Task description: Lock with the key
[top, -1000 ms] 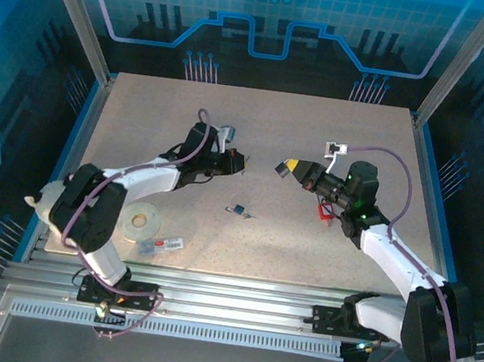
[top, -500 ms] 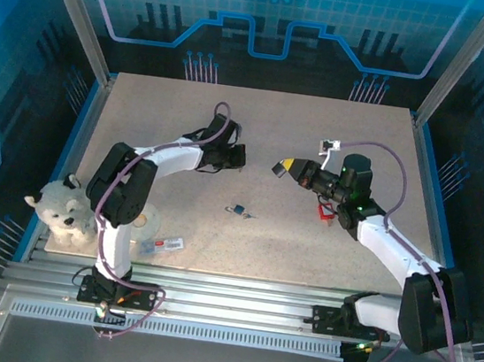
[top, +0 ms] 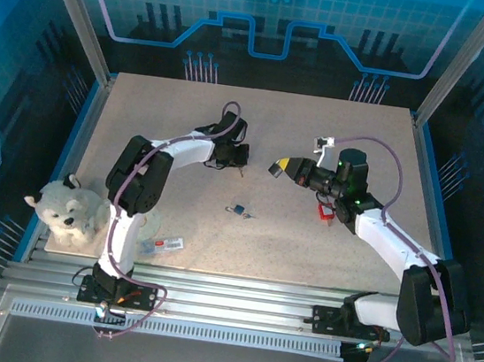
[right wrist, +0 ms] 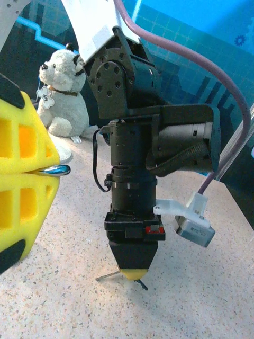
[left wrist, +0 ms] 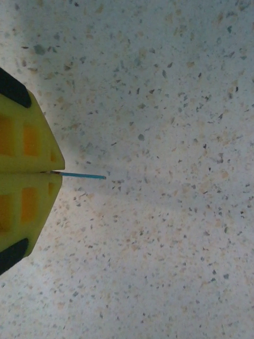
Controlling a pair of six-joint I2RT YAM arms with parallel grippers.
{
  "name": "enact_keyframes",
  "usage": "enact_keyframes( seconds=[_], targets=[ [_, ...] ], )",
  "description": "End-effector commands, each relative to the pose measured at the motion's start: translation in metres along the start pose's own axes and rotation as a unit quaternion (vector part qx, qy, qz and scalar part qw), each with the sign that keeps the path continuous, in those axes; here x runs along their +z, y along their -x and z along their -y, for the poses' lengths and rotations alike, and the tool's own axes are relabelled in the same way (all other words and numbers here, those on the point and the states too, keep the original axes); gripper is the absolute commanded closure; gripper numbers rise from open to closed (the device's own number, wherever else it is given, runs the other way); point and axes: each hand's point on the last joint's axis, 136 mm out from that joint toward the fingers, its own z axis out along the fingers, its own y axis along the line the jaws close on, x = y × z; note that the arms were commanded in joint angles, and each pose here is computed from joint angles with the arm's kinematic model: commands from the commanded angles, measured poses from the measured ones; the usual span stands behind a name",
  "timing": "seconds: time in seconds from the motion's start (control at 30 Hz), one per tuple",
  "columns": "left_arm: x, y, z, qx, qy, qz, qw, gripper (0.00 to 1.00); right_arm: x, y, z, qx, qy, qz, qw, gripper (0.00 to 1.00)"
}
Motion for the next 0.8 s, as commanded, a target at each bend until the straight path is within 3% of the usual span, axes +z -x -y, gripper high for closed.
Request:
enact_keyframes(
  seconds=[0.0, 0.17, 0.4, 0.63, 0.77],
  targets=[
    [0.007, -0.002, -0.010, 0.008, 0.023, -0.017, 1.000, 0.93, 0.005, 0.000, -0.013, -0.017, 0.017, -0.019, 1.000, 1.00],
    [0.007, 0.001, -0.010, 0.008, 0.023, -0.012, 1.000, 0.85, 0.011, -0.004, -0.006, -0.013, 0.007, -0.042, 0.999, 1.00],
    [-0.007, 0.018, 0.001, 0.016, 0.011, 0.017, 1.000, 0.62, 0.024, -0.004, 0.007, -0.008, -0.018, -0.073, 0.997, 1.00],
    [-0.061, 0.039, 0.014, 0.020, -0.007, 0.087, 0.996, 0.37, 0.037, -0.001, 0.032, -0.011, -0.073, -0.101, 0.992, 1.00],
    [-0.101, 0.037, 0.011, 0.001, -0.012, 0.136, 0.991, 0.28, 0.049, 0.000, 0.048, -0.006, -0.094, -0.121, 0.988, 1.00]
  ],
)
